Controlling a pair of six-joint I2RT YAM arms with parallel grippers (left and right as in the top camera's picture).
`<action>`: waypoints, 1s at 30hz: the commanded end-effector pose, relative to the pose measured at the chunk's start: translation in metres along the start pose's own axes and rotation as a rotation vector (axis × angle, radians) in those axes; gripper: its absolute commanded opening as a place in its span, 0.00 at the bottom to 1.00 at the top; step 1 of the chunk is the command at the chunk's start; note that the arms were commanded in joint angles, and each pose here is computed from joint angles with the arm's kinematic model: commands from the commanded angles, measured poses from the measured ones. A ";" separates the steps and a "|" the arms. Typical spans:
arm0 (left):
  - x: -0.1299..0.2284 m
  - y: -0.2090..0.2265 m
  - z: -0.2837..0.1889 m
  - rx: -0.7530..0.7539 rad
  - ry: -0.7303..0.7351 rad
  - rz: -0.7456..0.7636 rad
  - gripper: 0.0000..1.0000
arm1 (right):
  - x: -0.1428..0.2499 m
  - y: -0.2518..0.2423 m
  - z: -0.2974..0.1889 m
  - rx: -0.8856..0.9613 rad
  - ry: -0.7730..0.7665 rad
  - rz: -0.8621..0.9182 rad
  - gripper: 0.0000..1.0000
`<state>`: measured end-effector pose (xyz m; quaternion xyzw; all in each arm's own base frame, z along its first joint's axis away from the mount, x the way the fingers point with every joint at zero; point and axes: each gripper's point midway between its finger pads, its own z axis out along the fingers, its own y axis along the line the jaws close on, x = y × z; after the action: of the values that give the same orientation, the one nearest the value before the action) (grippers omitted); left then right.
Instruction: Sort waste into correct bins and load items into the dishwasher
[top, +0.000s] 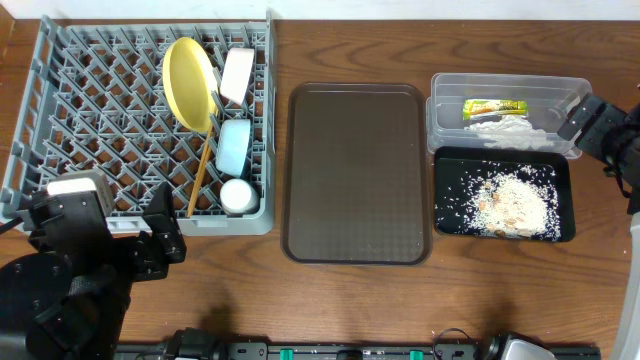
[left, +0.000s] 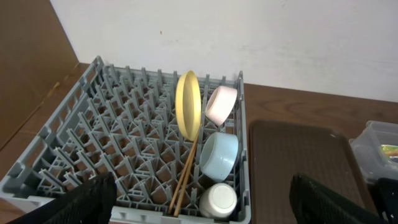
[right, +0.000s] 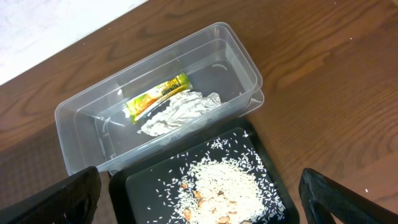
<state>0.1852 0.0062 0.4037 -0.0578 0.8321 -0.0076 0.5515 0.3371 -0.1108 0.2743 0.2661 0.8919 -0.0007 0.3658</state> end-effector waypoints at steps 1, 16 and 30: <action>-0.001 0.003 -0.001 -0.016 -0.002 0.002 0.89 | -0.004 -0.001 -0.005 0.001 -0.016 0.011 0.99; 0.047 0.043 0.062 -0.214 -0.064 0.002 0.90 | -0.004 -0.001 -0.005 0.002 -0.015 0.011 0.99; 0.113 0.057 0.098 -0.211 -0.422 -0.027 0.91 | -0.004 -0.001 -0.005 0.002 -0.015 0.011 0.99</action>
<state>0.2266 0.0559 0.2752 -0.1366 0.7001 0.0750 0.6968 0.3369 -0.1107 0.2741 0.2662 0.8921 -0.0007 0.3652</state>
